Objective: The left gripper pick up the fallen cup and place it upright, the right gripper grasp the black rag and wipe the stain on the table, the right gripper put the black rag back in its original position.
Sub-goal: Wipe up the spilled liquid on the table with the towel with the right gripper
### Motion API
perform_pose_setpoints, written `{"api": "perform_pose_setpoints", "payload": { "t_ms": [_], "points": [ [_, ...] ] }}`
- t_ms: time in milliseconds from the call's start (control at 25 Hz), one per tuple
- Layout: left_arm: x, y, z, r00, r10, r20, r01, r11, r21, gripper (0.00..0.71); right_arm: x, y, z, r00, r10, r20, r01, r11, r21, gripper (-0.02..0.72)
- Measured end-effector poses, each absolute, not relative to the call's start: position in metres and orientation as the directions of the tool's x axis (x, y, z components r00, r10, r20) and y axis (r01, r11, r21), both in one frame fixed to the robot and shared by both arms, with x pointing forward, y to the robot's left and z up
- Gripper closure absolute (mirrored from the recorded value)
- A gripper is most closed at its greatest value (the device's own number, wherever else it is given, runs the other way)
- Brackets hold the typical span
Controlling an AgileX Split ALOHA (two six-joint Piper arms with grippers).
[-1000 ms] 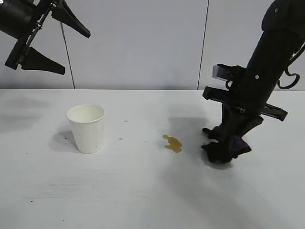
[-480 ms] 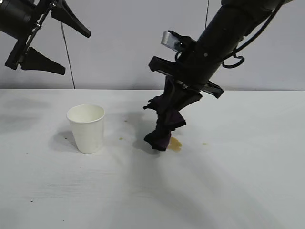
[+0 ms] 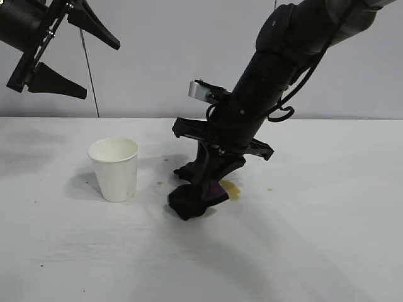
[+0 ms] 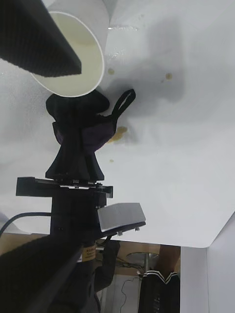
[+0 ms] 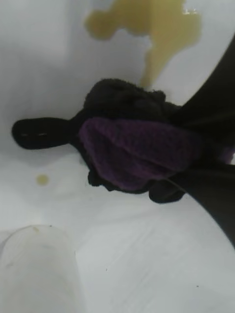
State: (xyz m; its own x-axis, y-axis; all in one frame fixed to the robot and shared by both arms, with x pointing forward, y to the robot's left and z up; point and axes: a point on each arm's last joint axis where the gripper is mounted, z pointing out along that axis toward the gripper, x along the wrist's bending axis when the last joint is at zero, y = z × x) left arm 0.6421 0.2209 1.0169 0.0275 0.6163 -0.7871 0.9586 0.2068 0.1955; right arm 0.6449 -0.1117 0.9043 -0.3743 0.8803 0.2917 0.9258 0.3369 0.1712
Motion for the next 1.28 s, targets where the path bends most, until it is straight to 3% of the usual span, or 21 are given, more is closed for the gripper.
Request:
{"api": "perform_pose_setpoints", "payload": {
  "t_ms": [440, 640, 920, 1080, 1280],
  "points": [
    [0.642, 0.221, 1.017, 0.028, 0.615, -0.788, 0.959, 0.205, 0.194, 0.074, 0.673, -0.167, 0.923, -0.281, 0.937, 0.207, 0.956, 0.253, 0.149, 0.609],
    [0.642, 0.221, 1.017, 0.028, 0.615, -0.788, 0.959, 0.205, 0.194, 0.074, 0.666, -0.145, 0.917, -0.332, 0.918, 0.217, 0.942, 0.309, 0.134, 0.609],
    [0.642, 0.221, 1.017, 0.028, 0.615, -0.788, 0.959, 0.205, 0.194, 0.074, 0.654, -0.096, 0.913, -0.412, 0.882, 0.23, 0.906, 0.37, 0.204, 0.609],
    [0.642, 0.221, 1.017, 0.028, 0.615, -0.788, 0.959, 0.205, 0.194, 0.074, 0.653, -0.102, 0.911, -0.433, 0.885, 0.173, 0.898, 0.407, 0.167, 0.609],
    [0.642, 0.221, 1.017, 0.028, 0.615, -0.788, 0.959, 0.205, 0.194, 0.074, 0.658, -0.136, 0.91, -0.381, 0.923, 0.058, 0.923, 0.377, 0.074, 0.609]
  ]
}}
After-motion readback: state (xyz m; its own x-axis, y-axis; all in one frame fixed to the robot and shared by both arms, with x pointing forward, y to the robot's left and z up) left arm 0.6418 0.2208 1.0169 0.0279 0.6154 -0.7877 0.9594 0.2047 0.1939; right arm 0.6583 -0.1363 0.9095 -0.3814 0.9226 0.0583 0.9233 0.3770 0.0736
